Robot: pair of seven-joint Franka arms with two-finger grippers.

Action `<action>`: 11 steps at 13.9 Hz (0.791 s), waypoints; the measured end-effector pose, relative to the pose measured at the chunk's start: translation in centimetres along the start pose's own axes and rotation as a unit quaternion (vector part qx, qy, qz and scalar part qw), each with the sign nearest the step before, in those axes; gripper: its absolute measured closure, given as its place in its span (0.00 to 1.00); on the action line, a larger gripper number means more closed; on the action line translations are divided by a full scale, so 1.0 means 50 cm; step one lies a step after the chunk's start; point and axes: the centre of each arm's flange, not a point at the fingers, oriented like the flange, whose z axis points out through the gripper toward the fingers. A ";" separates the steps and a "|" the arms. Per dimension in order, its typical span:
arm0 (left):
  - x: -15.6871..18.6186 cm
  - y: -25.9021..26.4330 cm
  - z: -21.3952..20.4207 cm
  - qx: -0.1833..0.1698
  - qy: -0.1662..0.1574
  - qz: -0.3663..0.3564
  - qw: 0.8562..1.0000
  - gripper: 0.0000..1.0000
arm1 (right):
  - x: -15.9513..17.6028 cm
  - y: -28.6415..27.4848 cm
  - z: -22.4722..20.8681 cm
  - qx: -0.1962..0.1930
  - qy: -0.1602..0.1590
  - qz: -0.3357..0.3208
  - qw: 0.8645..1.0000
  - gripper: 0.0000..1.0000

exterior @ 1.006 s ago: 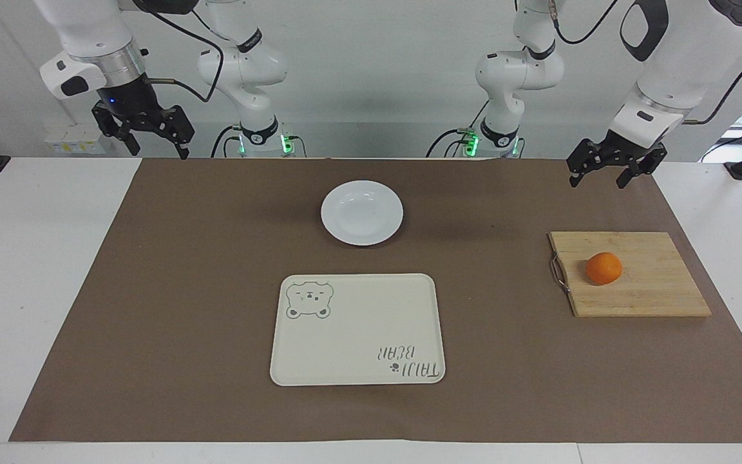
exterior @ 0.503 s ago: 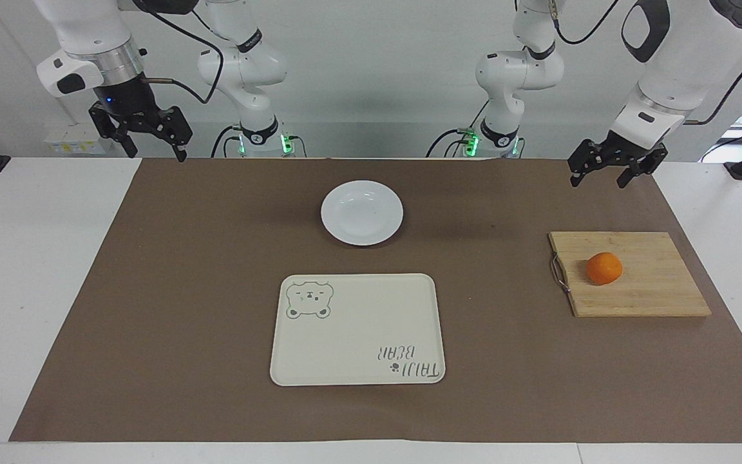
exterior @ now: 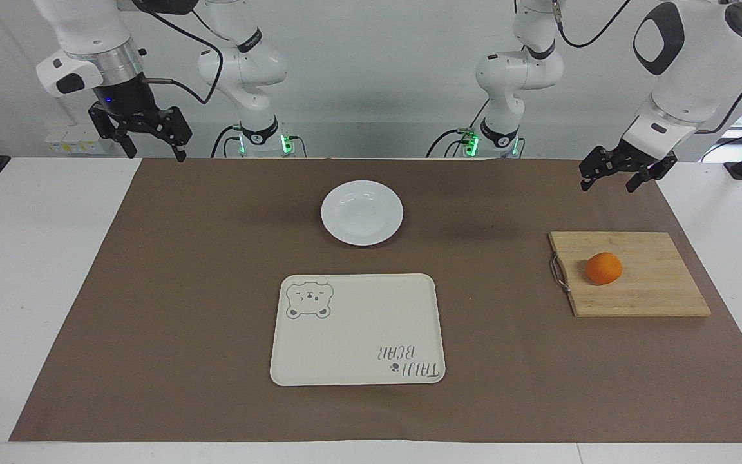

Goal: Place orange and plate with both arms
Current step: 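Lower the left gripper onto the orange and close it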

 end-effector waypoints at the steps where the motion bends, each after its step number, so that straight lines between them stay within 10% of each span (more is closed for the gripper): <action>1: 0.001 -0.016 0.012 0.000 0.002 0.003 1.000 0.00 | 0.000 -0.001 0.000 0.000 0.000 0.000 1.000 0.00; 11: 0.012 -0.117 0.172 0.003 0.022 0.026 0.999 0.00 | 0.000 -0.001 0.004 0.000 -0.001 0.000 1.000 0.00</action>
